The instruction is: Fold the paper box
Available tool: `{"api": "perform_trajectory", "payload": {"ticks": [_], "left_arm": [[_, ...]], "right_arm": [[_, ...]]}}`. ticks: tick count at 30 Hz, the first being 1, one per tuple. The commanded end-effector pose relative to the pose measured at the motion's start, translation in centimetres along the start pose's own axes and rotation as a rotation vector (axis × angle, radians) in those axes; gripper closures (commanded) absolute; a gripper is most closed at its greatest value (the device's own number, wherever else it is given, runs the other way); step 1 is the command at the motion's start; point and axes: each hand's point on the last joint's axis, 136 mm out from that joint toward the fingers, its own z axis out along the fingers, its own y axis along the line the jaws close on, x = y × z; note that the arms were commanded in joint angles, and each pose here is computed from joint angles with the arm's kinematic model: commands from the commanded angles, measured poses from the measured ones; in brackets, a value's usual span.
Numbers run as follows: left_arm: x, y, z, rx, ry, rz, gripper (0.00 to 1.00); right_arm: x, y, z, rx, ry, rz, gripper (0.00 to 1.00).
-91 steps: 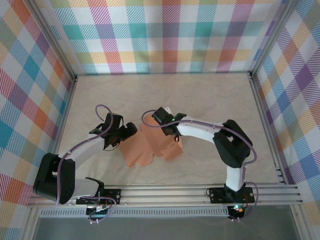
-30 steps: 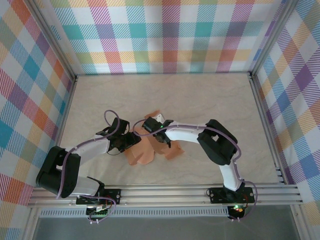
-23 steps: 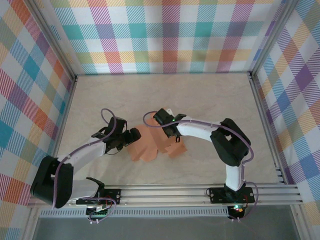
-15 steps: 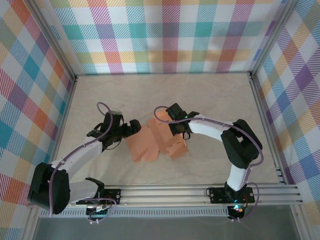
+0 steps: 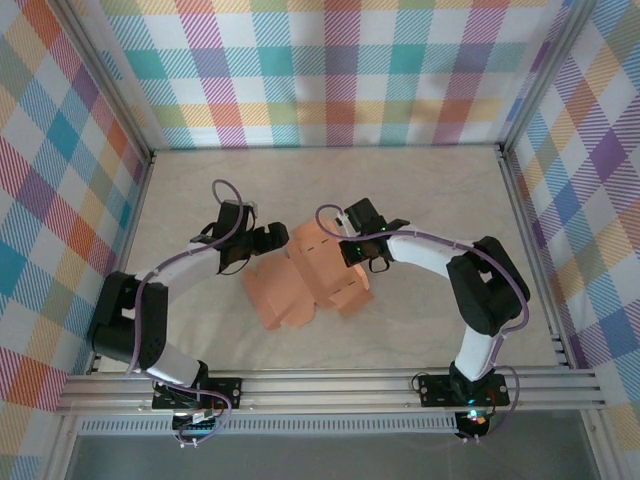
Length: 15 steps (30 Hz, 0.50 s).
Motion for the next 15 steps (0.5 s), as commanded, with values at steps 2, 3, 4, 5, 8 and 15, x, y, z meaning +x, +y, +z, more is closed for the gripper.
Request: {"api": "perform_trajectory", "payload": {"ticks": [2, 3, 4, 5, 8, 15], "left_arm": [[-0.7, -1.3, 1.2, 0.065, 0.019, 0.059, 0.12], [-0.7, -1.2, 1.4, 0.059, 0.025, 0.054, 0.12], [-0.7, -1.2, 1.4, 0.057, 0.024, 0.054, 0.12], [-0.8, -1.0, 1.3, 0.047, 0.014, 0.053, 0.11], [-1.0, -0.7, 0.7, 0.03, -0.011, 0.051, 0.09], [-0.5, -0.1, 0.7, 0.008, 0.001, 0.014, 0.07]], "right_arm": [[-0.1, 0.1, -0.5, -0.063, -0.007, 0.015, 1.0], [-0.1, 0.0, -0.5, -0.063, -0.005, 0.024, 1.0], [0.0, -0.2, -0.5, -0.059, -0.001, 0.035, 1.0], [0.0, -0.5, -0.5, -0.053, 0.003, 0.048, 1.0], [0.0, -1.3, -0.5, -0.016, 0.0, 0.074, 1.0], [0.2, -5.0, -0.5, 0.264, 0.016, 0.029, 1.0]]}}
